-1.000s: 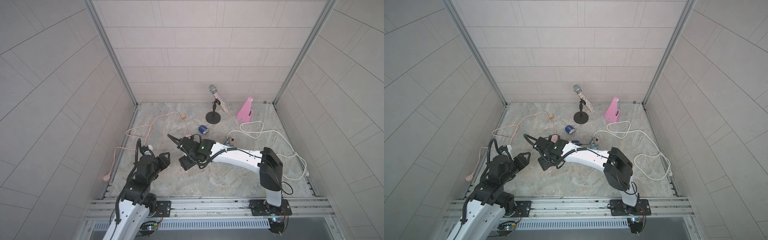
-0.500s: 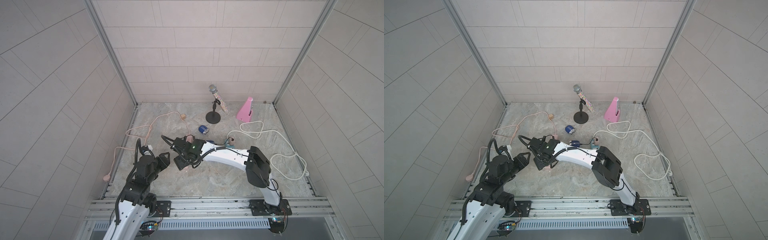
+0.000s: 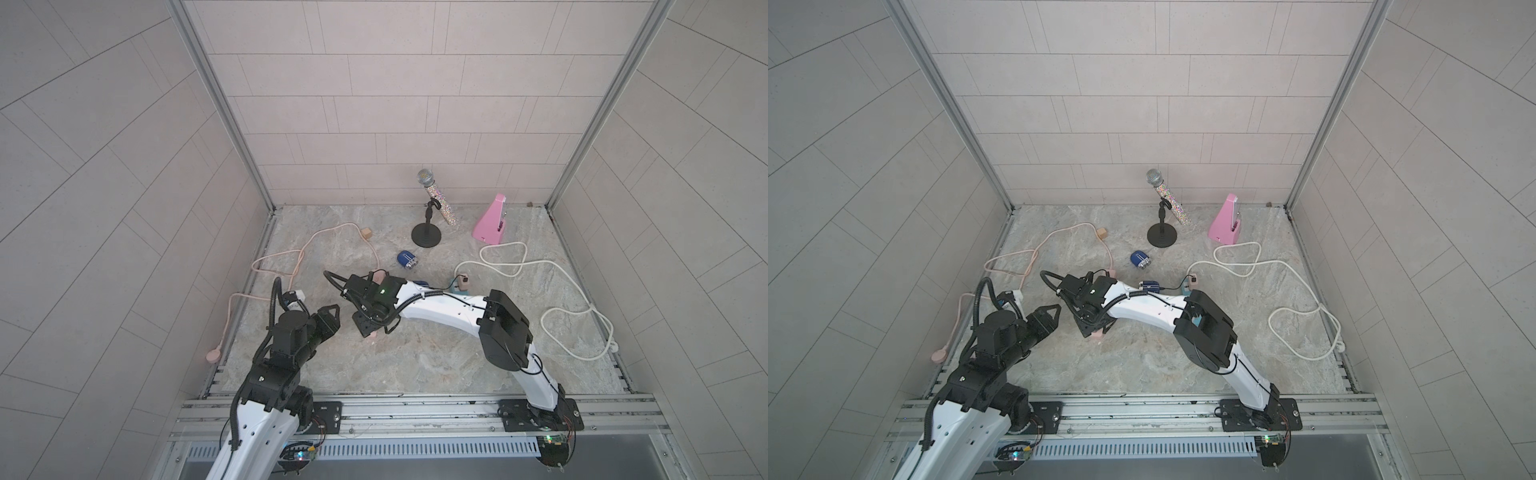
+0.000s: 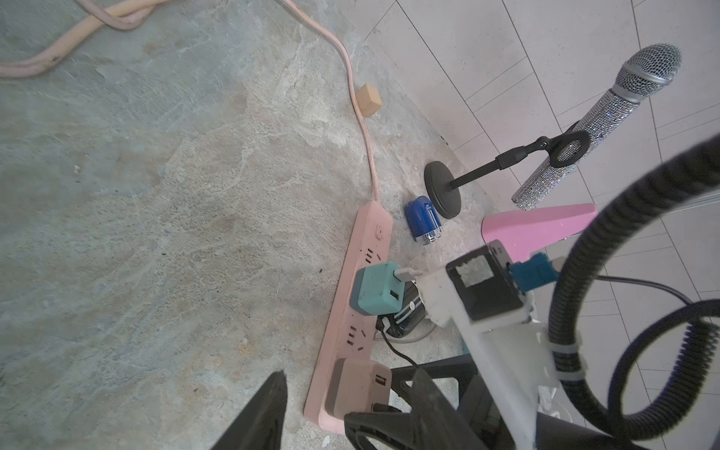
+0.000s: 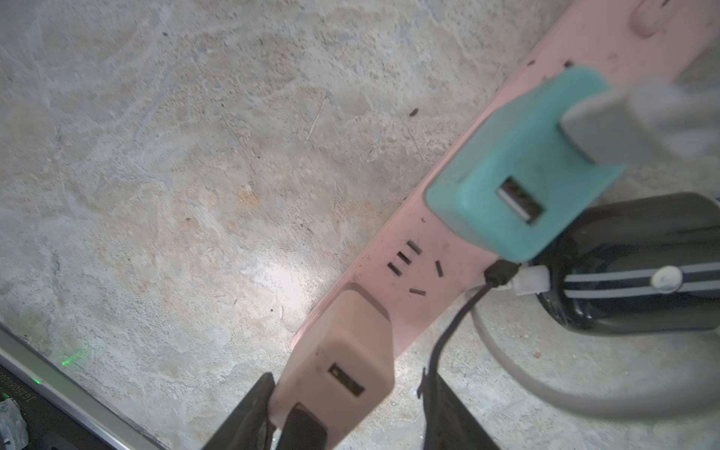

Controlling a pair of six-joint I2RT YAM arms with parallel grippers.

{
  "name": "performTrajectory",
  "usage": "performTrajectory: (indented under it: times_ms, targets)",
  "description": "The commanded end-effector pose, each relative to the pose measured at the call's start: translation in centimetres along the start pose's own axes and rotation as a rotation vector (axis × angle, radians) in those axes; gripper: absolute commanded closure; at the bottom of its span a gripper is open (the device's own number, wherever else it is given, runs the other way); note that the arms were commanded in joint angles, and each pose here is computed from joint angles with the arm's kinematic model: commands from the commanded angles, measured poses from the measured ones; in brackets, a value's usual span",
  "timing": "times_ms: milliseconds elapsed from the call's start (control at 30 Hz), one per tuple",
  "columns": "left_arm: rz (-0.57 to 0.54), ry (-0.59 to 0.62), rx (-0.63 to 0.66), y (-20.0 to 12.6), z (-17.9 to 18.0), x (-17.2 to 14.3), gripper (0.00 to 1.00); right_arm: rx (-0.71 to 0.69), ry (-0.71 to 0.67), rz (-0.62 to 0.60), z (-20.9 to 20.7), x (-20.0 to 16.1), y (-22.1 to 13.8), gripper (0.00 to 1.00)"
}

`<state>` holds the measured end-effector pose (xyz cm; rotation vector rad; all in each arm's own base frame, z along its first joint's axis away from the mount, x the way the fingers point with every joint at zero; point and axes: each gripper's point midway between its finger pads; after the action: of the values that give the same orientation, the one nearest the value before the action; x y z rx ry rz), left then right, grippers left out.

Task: Unplug the electric shaver
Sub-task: Adjust the socket at the center of the board.

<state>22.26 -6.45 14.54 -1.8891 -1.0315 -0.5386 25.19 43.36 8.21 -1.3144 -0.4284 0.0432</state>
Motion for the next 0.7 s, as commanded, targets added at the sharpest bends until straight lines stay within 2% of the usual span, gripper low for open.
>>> performTrajectory:
  times_ms: [0, 467, 667]
  targets:
    - [-0.002, 0.017, 0.023, 0.0, 0.5, -0.1, 0.44, -0.033, 0.009, -0.007, -0.5, 0.5, 0.1, 0.4]
    - [0.0, 0.02, 0.022, -0.1, 0.6, -0.2, 0.44, -0.063, -0.011, 0.018, -0.4, 0.2, 1.0, 0.43]
    - [-0.001, 0.021, 0.024, -0.1, 0.6, -0.2, 0.44, -0.082, -0.03, 0.002, -0.5, 0.6, 0.7, 0.53]
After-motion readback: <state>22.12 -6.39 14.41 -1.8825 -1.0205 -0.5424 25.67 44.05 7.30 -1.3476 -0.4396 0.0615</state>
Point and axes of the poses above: each gripper's point midway between its finger pads, its own y axis out along the fingers, its own z axis along the line the jaws close on, x = y × z, and after that the axes turned 13 degrees about y, right-handed
